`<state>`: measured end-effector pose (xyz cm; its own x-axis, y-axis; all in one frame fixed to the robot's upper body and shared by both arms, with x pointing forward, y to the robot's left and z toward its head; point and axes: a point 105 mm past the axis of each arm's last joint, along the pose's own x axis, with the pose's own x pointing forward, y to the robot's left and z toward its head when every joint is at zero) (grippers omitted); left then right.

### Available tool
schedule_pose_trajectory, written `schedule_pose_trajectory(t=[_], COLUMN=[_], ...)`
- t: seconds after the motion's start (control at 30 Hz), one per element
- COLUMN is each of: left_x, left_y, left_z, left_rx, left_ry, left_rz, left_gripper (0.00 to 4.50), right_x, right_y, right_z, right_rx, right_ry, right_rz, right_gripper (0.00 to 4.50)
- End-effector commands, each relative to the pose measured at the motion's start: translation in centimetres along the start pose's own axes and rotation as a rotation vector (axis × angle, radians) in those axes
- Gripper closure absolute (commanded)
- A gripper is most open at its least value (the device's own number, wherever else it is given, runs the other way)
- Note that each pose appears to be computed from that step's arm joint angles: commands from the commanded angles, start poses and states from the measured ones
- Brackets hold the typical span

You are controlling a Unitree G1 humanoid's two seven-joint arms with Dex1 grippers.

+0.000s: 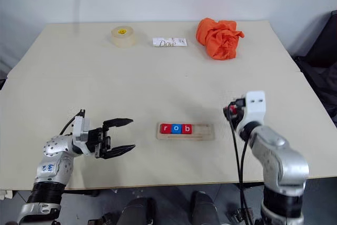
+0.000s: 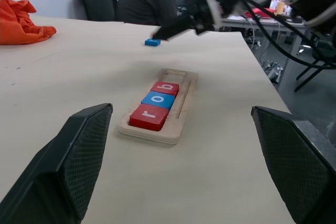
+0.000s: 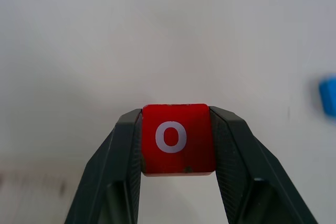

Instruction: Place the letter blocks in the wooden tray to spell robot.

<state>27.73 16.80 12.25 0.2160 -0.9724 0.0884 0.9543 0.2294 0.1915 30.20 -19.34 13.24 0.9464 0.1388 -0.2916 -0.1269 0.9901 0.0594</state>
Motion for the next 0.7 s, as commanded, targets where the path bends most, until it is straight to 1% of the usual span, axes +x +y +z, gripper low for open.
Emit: schedule_pose_trajectory(t=[0.03, 0.1, 0.27, 0.33, 0.4, 0.53, 0.57, 0.7], left_x=[0.0, 0.2, 0.7, 0.9, 0.9, 0.8, 0.7, 0.5], left_y=[0.5, 0.7, 1.1, 1.1, 1.0, 0.7, 0.6, 0.3], left_z=[0.8, 0.8, 0.9, 1.0, 1.0, 1.0, 1.0, 0.9], left_rx=[0.023, 0.024, 0.029, 0.031, 0.032, 0.032, 0.03, 0.028], left_ry=[-0.006, -0.007, -0.012, -0.015, -0.017, -0.019, -0.019, -0.018], left_rz=[-0.024, -0.036, -0.055, -0.058, -0.059, -0.055, -0.052, -0.04], left_gripper=[0.0, 0.0, 0.0, 0.0, 0.0, 0.0, 0.0, 0.0], right_x=[-1.7, -1.9, -1.5, -1.4, -1.3, -1.3, -1.4, -1.4], right_y=[0.2, 0.1, -0.4, -0.4, -0.3, 0.0, 0.0, -0.4], right_z=[0.2, -0.6, -1.3, -1.1, -1.0, -0.8, -0.7, 0.0], right_rx=[0.006, 0.009, 0.003, -0.01, -0.02, -0.053, -0.065, -0.121], right_ry=[-0.036, -0.018, -0.004, -0.015, -0.024, -0.028, -0.028, -0.037], right_rz=[-0.047, -0.068, -0.101, -0.097, -0.08, -0.041, -0.034, 0.004], right_gripper=[3.04, 3.04, 3.04, 2.34, 1.77, 0.43, 0.03, 0.03])
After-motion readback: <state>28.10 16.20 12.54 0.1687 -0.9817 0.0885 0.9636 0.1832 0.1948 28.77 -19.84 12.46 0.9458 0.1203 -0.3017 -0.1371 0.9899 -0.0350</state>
